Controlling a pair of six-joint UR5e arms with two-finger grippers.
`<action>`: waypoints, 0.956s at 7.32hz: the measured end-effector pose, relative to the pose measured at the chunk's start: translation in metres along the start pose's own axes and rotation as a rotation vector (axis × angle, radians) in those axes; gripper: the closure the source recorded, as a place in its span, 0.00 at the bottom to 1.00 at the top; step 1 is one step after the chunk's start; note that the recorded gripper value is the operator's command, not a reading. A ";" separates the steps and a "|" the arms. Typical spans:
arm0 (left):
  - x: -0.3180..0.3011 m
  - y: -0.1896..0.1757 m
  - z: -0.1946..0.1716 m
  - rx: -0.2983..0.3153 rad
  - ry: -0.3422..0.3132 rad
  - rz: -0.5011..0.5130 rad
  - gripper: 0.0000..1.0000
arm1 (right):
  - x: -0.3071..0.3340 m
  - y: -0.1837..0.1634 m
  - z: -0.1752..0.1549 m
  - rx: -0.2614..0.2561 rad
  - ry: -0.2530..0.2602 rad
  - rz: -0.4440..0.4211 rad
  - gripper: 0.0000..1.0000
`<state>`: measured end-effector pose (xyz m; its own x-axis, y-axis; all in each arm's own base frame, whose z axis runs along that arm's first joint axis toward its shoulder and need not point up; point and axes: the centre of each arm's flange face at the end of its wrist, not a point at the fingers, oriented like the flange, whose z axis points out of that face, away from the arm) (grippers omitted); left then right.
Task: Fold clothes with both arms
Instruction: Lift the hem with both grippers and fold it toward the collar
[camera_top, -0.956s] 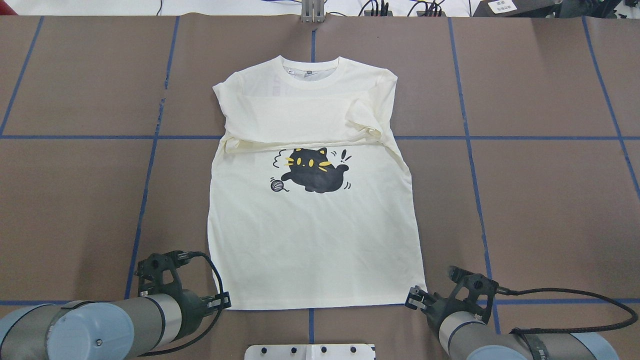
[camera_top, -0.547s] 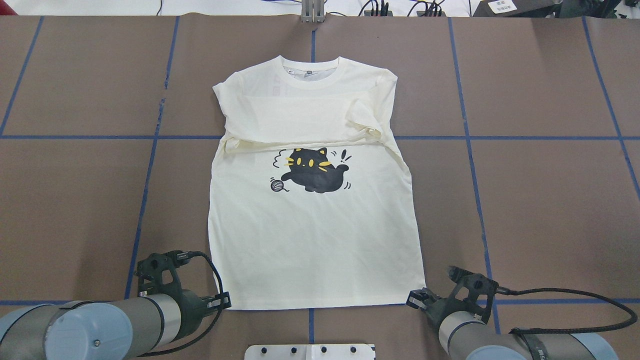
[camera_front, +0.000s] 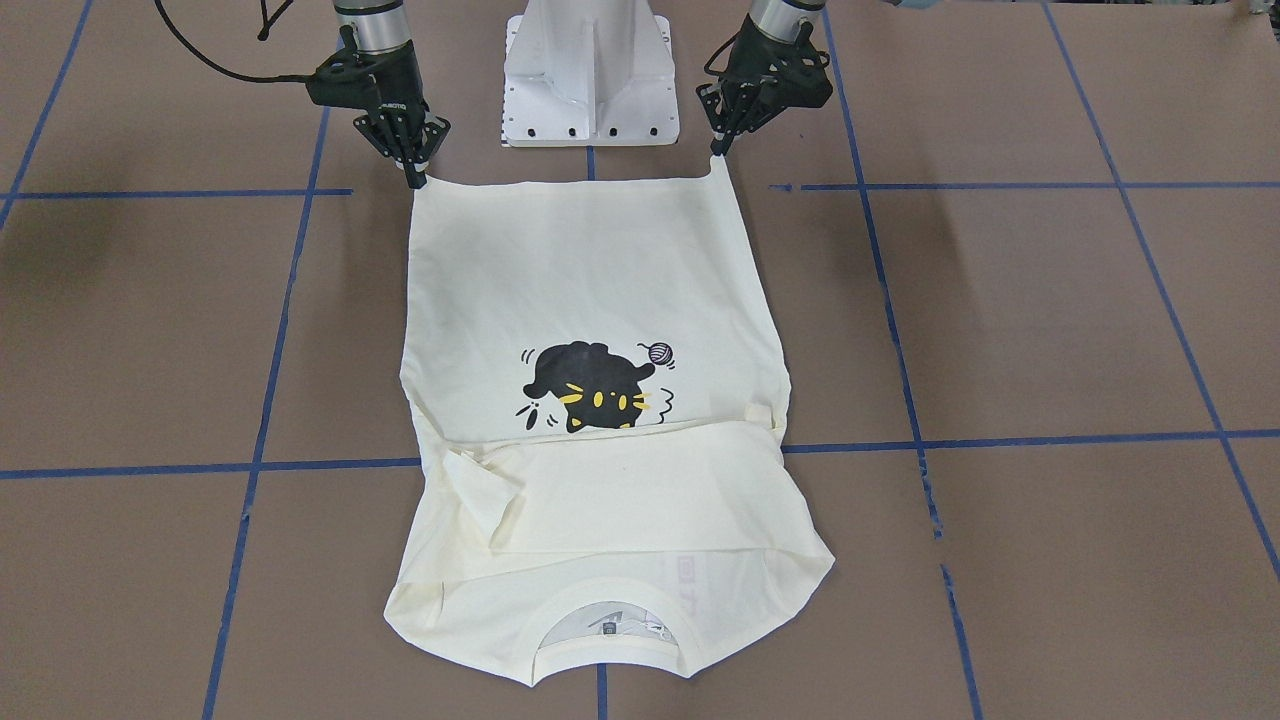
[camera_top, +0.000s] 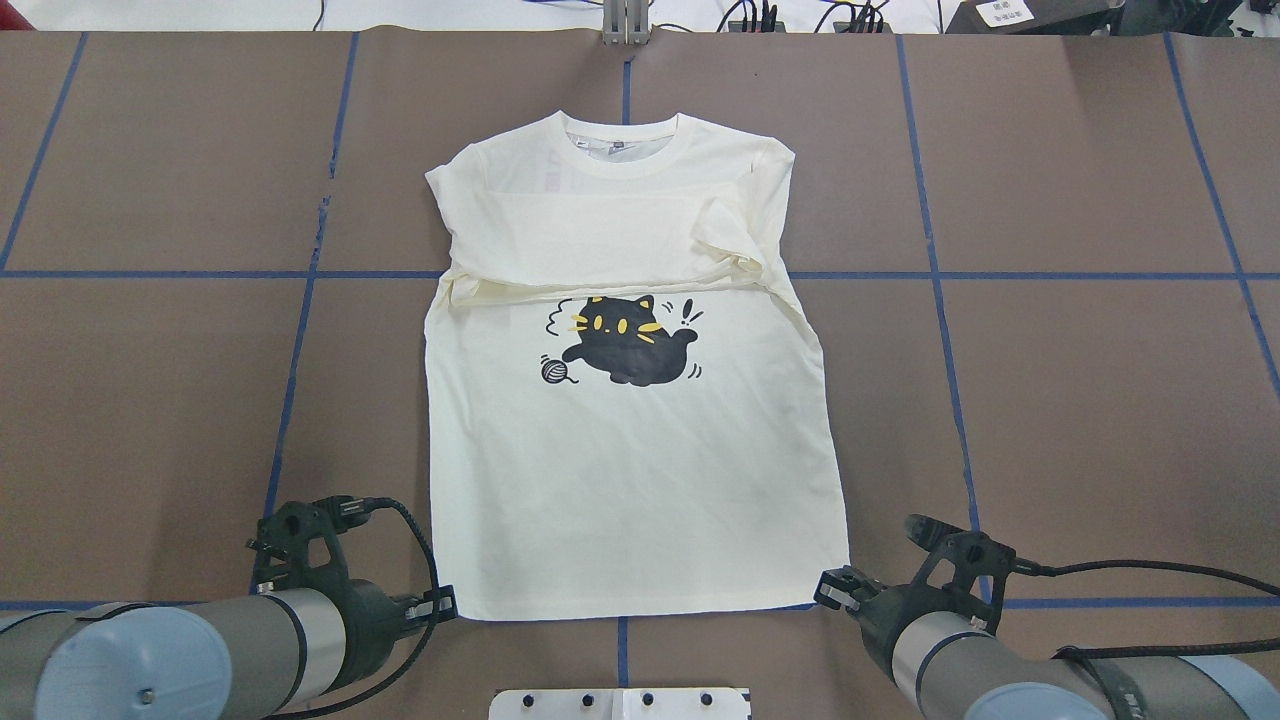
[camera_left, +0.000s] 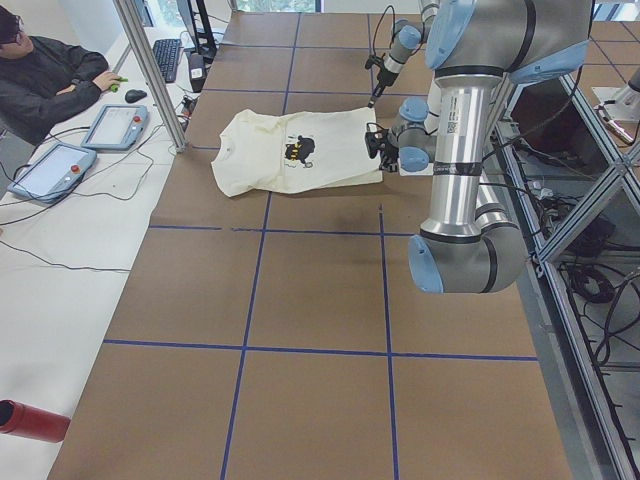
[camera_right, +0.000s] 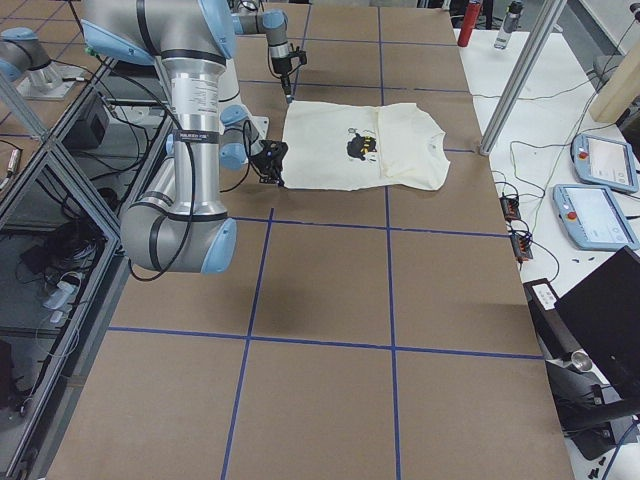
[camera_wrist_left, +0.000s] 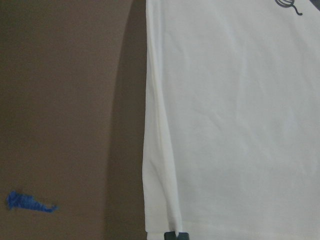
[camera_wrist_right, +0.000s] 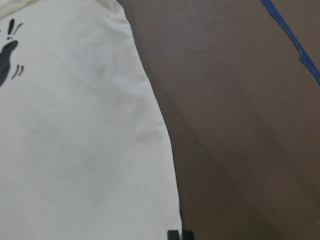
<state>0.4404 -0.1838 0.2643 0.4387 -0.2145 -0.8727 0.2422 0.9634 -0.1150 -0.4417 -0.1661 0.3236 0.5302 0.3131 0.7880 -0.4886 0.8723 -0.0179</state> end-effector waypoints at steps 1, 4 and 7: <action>0.012 0.002 -0.056 -0.039 -0.011 0.002 1.00 | -0.012 -0.014 -0.050 -0.044 -0.007 0.004 1.00; 0.013 -0.004 -0.176 -0.121 0.001 -0.003 1.00 | -0.028 -0.056 -0.157 -0.144 -0.001 0.032 1.00; 0.019 -0.049 -0.175 -0.027 -0.002 0.093 1.00 | -0.068 -0.101 -0.150 -0.115 -0.009 0.004 1.00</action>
<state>0.2854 -0.2068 0.1700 0.4596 -0.1243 -0.8794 0.1767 0.9832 -0.0466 -0.3240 -0.2194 0.1790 0.5218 0.3140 0.7932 -0.4075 0.9086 -0.0916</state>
